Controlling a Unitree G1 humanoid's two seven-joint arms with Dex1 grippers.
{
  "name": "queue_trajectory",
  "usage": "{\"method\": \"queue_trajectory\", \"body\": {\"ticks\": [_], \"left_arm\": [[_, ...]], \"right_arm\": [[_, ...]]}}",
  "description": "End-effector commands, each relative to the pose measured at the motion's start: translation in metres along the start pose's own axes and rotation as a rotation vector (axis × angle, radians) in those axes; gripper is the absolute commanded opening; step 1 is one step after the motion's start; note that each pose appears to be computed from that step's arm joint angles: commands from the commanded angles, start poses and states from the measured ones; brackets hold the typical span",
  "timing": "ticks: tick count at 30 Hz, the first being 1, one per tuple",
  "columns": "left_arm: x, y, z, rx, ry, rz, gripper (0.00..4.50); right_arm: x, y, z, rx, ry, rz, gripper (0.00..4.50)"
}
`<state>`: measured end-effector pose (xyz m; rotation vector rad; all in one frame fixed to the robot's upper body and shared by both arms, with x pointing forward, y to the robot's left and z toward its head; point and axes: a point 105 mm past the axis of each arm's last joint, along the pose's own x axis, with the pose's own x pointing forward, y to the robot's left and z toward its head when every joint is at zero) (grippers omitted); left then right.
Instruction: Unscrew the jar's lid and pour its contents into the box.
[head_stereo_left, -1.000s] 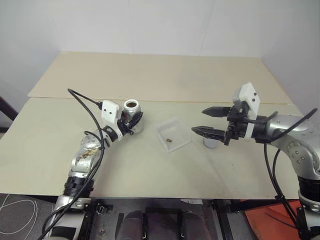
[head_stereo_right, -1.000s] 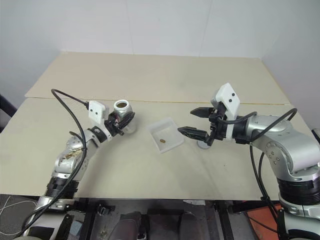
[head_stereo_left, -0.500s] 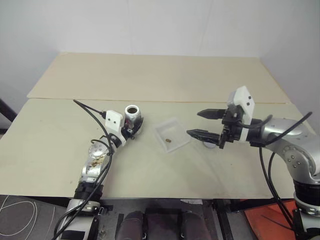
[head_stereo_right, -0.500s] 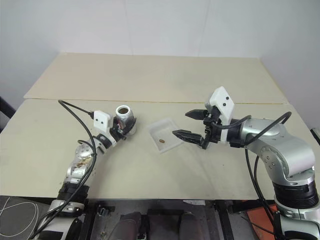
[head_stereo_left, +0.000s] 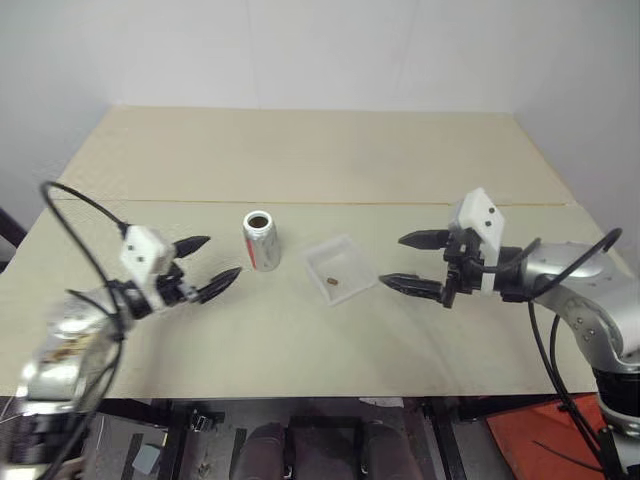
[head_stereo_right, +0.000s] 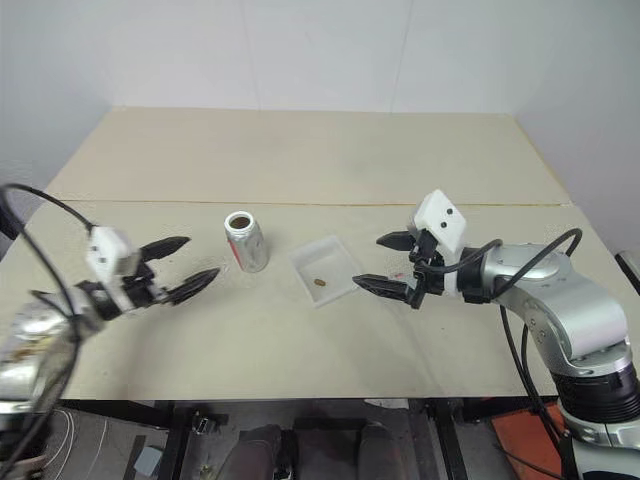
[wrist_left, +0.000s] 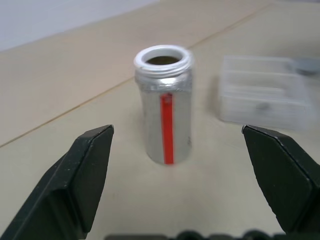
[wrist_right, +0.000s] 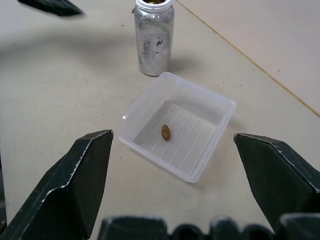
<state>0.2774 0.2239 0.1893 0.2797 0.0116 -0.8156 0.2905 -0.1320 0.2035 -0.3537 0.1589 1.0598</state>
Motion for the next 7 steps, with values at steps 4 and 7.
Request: {"method": "queue_trajectory", "body": {"ticks": [4, 7], "left_arm": [[-0.039, -0.023, 0.037, 0.065, -0.011, -0.212, 4.47], [-0.035, -0.024, 0.038, 0.058, -0.024, -0.195, 4.47]], "right_arm": [[-0.015, -0.003, 0.019, -0.083, -0.073, -0.006, 4.5], [-0.018, -0.003, 0.018, -0.09, -0.076, -0.012, 4.5]]}}
